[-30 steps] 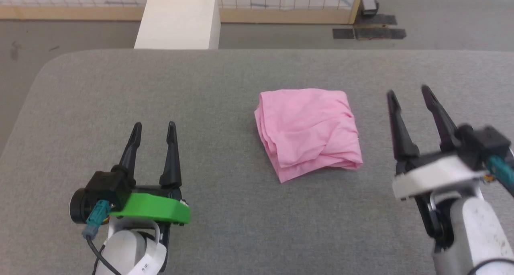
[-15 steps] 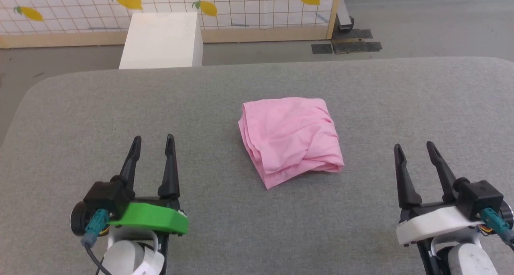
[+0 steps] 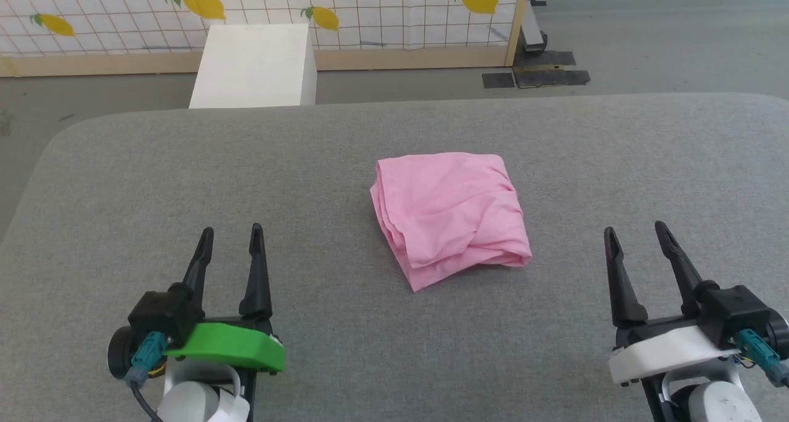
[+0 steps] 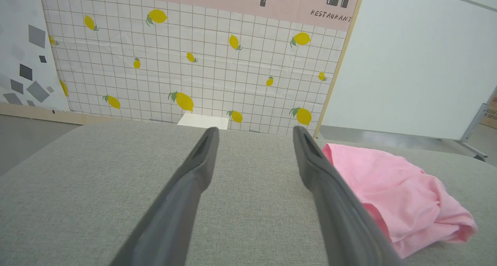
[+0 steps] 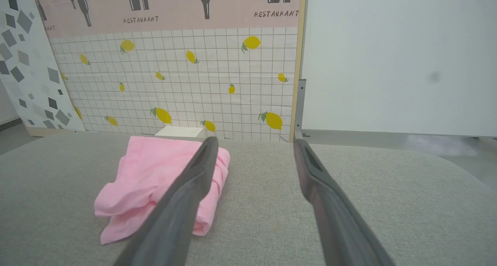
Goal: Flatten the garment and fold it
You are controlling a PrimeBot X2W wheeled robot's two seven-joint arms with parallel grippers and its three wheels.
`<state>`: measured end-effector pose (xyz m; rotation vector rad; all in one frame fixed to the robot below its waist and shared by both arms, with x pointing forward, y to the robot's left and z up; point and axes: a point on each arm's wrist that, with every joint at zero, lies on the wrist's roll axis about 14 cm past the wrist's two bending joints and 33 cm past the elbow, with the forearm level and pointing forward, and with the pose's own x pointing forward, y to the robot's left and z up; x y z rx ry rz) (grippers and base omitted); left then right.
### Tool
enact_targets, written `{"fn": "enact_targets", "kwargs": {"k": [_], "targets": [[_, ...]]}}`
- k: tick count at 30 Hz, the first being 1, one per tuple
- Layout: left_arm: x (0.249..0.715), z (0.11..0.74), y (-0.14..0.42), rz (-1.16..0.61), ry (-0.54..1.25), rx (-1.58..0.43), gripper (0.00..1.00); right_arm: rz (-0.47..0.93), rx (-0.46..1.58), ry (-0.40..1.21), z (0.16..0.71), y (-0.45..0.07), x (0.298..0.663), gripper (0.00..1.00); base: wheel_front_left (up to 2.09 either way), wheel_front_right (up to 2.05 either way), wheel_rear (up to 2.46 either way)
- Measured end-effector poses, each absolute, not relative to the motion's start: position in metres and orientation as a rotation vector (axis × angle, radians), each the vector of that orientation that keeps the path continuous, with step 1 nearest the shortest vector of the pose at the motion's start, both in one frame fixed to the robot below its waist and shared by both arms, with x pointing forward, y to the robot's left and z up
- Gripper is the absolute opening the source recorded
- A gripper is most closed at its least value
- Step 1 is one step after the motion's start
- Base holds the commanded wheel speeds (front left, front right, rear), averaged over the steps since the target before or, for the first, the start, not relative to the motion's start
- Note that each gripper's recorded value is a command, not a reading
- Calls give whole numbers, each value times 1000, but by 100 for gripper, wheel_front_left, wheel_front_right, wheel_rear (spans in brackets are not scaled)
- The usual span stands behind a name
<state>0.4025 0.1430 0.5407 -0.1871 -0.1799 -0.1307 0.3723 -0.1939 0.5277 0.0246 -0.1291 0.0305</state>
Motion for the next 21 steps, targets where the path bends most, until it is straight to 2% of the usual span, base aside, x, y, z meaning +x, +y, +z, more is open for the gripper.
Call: {"fn": "enact_targets", "kwargs": {"k": [12, 16, 21], "targets": [[400, 539, 143, -129, -173, -186, 100, 24, 38, -119, 525, -196, 368, 100, 0, 0, 0], [401, 536, 143, -126, -167, -185, 100, 35, 89, -70, 517, -191, 370, 100, 0, 0, 0], [404, 530, 142, -128, -148, -181, 100, 45, 415, 67, 508, -187, 397, 100, 0, 0, 0]]}}
